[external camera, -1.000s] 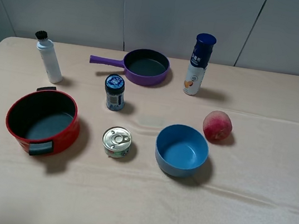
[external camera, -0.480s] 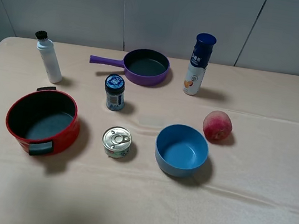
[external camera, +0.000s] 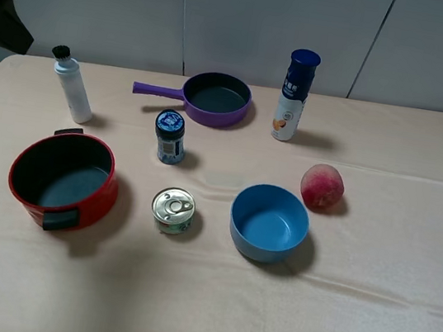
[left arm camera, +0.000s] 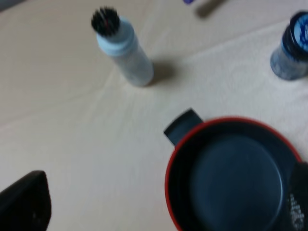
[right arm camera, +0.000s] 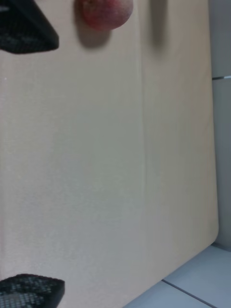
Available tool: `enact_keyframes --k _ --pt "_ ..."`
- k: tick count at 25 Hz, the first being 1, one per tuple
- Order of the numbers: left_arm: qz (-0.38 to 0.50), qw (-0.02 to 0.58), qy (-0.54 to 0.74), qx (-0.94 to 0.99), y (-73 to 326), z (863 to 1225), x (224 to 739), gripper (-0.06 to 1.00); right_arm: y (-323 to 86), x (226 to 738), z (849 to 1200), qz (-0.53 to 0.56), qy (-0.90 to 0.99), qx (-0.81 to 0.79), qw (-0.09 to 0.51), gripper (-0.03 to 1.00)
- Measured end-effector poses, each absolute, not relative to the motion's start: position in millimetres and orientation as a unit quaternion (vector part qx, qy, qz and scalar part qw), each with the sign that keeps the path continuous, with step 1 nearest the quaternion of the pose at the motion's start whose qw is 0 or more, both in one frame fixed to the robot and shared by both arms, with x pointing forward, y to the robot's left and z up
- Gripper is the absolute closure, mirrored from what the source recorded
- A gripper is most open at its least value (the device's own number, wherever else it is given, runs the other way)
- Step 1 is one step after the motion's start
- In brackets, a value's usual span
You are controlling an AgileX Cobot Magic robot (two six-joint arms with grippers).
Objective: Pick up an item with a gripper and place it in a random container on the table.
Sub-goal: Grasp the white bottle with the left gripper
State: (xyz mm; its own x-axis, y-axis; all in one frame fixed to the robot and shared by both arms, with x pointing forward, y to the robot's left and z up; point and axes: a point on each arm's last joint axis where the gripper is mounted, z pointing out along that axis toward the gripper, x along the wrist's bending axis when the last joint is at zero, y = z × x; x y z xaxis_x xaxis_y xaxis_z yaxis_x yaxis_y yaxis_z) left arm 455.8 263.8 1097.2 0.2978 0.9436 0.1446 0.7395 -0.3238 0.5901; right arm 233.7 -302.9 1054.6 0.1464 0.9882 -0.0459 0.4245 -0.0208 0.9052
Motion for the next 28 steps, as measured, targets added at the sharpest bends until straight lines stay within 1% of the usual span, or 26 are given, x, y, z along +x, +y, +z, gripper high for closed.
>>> enact_keyframes --k 5,14,19,28 --pt "0.229 0.200 0.545 0.781 259.8 1090.0 480.3 -0.05 -302.9 233.7 1054.6 0.336 0.560 0.630 0.419 0.27" --pt "0.229 0.187 0.570 0.767 270.4 1074.4 519.4 -0.05 -302.9 233.7 1054.6 0.336 0.560 0.630 0.419 0.27" --pt "0.226 0.179 0.580 0.762 276.4 1059.6 536.9 -0.05 -302.9 233.7 1054.6 0.336 0.560 0.630 0.419 0.27" --pt "0.212 0.167 0.584 0.766 273.5 1033.7 574.2 -0.05 -302.9 233.7 1054.6 0.336 0.560 0.630 0.419 0.27"
